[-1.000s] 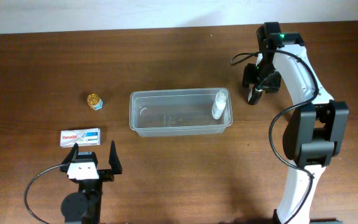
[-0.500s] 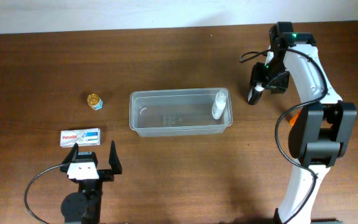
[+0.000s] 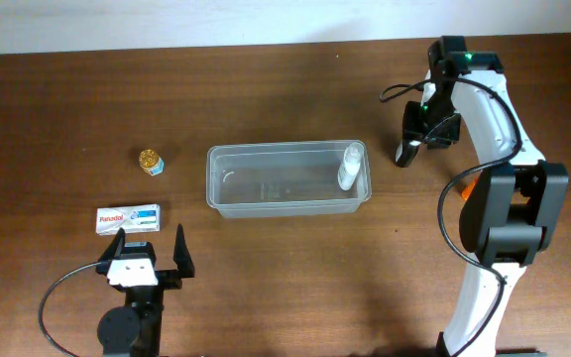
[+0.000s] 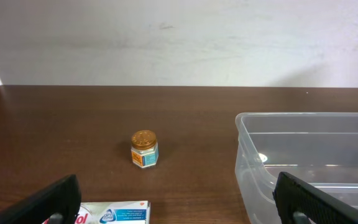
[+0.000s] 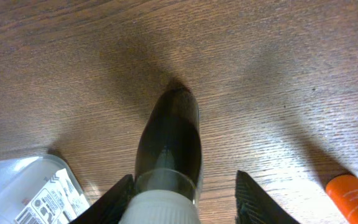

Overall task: Pack container
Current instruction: 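Move the right gripper to the dark bottle and grasp it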

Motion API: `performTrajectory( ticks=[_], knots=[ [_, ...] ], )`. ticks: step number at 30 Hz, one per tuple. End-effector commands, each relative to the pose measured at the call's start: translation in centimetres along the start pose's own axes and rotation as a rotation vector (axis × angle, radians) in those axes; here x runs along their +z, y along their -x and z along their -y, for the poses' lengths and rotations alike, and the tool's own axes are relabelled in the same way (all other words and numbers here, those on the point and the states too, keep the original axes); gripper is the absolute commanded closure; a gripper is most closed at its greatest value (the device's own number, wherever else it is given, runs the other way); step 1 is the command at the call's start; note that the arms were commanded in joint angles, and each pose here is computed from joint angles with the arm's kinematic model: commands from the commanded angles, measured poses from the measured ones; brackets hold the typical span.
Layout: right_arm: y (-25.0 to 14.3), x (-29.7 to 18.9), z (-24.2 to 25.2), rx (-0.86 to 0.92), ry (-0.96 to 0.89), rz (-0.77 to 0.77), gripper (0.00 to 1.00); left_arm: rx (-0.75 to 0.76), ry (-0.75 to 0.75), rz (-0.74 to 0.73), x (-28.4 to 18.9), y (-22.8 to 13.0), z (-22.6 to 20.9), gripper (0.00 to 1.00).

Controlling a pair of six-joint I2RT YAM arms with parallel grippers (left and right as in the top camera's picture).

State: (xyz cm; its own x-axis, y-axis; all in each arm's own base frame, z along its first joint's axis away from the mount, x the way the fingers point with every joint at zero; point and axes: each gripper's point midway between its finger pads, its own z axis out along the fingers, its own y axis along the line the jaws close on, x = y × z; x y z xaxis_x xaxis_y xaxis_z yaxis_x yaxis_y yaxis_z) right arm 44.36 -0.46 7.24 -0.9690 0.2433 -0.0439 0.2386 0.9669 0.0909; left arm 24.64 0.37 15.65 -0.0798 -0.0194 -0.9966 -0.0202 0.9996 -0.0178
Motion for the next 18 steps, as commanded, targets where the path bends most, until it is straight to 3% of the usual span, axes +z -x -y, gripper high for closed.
performTrajectory(
  ticks=[1, 7, 15, 18],
  knots=[
    [-0.16, 1.31, 0.12, -0.012, -0.011, -0.028, 0.58, 0.015, 0.007, 0.000, -0.04, -0.05, -0.16, 0.01],
    [-0.19, 2.10, -0.34, -0.040, -0.020, -0.035, 0.59, 0.015, 0.007, 0.000, -0.04, -0.05, -0.16, 0.01],
    [0.16, 2.19, -0.46, -0.048, -0.030, -0.019, 0.79, 0.015, 0.007, 0.000, -0.04, -0.05, -0.16, 0.01],
    [0.15, 2.17, -0.02, -0.048, -0.058, -0.018, 0.81, 0.015, 0.007, 0.000, -0.04, -0.05, -0.16, 0.01]
  ],
)
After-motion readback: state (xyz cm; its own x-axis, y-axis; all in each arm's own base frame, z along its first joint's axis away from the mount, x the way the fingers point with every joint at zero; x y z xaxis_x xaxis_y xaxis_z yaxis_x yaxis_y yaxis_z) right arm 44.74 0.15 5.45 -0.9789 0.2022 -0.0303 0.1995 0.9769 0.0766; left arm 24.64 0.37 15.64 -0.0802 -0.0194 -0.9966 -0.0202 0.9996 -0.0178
